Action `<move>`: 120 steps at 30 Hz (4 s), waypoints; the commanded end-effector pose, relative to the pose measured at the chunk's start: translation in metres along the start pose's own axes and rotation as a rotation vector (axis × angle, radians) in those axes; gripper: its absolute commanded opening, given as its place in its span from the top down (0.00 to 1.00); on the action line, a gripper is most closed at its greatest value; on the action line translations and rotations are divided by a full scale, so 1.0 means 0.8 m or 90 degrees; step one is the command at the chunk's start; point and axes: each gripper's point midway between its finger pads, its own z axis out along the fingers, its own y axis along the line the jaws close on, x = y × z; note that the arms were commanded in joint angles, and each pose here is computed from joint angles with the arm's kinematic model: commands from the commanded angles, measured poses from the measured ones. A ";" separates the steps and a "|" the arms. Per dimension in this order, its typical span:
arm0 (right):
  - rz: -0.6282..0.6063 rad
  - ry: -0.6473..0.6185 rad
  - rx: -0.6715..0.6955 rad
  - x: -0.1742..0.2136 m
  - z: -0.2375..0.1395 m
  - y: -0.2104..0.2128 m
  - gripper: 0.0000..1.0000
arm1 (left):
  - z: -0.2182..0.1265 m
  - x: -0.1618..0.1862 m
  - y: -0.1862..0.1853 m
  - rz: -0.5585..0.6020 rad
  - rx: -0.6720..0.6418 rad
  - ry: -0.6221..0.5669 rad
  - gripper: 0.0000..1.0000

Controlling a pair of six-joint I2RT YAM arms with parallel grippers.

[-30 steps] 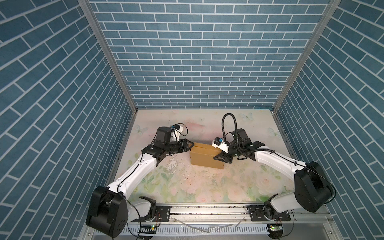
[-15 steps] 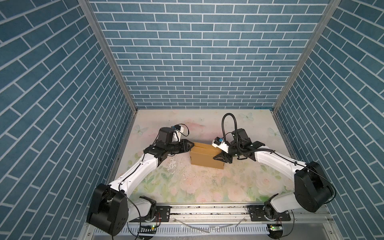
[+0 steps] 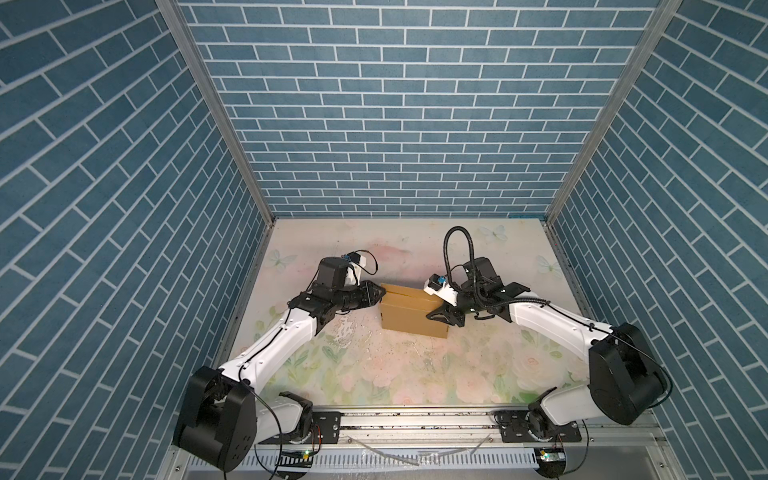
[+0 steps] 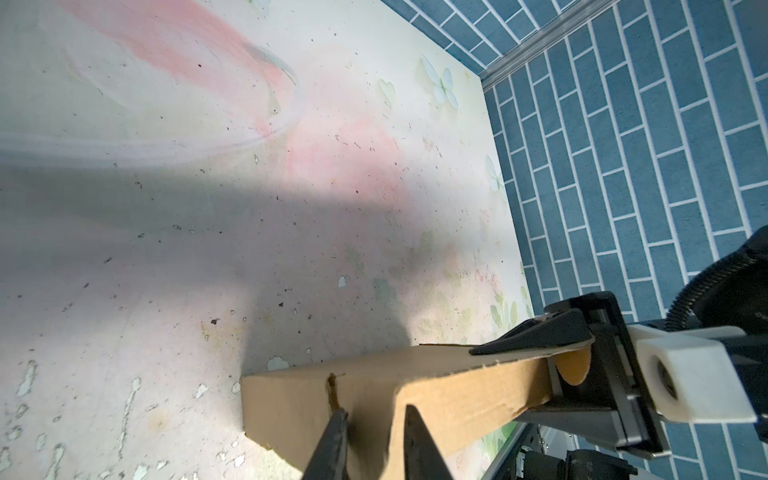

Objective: Fold the paper box

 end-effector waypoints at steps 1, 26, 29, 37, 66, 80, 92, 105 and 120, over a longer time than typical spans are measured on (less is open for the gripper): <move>0.027 0.026 0.007 0.019 0.000 0.005 0.84 | -0.008 -0.005 -0.006 0.011 -0.003 -0.021 0.75; 0.034 0.028 0.010 0.020 0.000 0.005 0.84 | -0.021 -0.011 -0.015 0.015 -0.013 -0.020 0.88; 0.035 0.028 0.010 0.021 0.000 0.005 0.84 | -0.020 -0.011 -0.014 0.014 -0.017 -0.020 0.91; 0.040 0.030 0.008 0.023 0.001 0.006 0.84 | -0.013 -0.009 -0.016 0.015 -0.018 -0.013 0.95; 0.040 0.032 0.013 0.024 -0.002 0.007 0.85 | -0.011 0.005 -0.003 0.044 -0.088 -0.009 0.99; 0.040 0.035 0.015 0.026 -0.003 0.008 0.85 | -0.007 0.020 0.009 0.065 -0.126 0.008 1.00; 0.044 0.034 0.017 0.025 -0.004 0.007 0.85 | -0.005 0.031 0.017 0.077 -0.146 0.017 1.00; 0.044 0.030 0.023 0.023 -0.008 0.009 0.72 | -0.002 0.038 0.023 0.082 -0.160 0.023 1.00; 0.042 0.029 0.018 0.025 -0.008 0.012 0.80 | 0.006 0.035 0.025 0.082 -0.166 0.018 1.00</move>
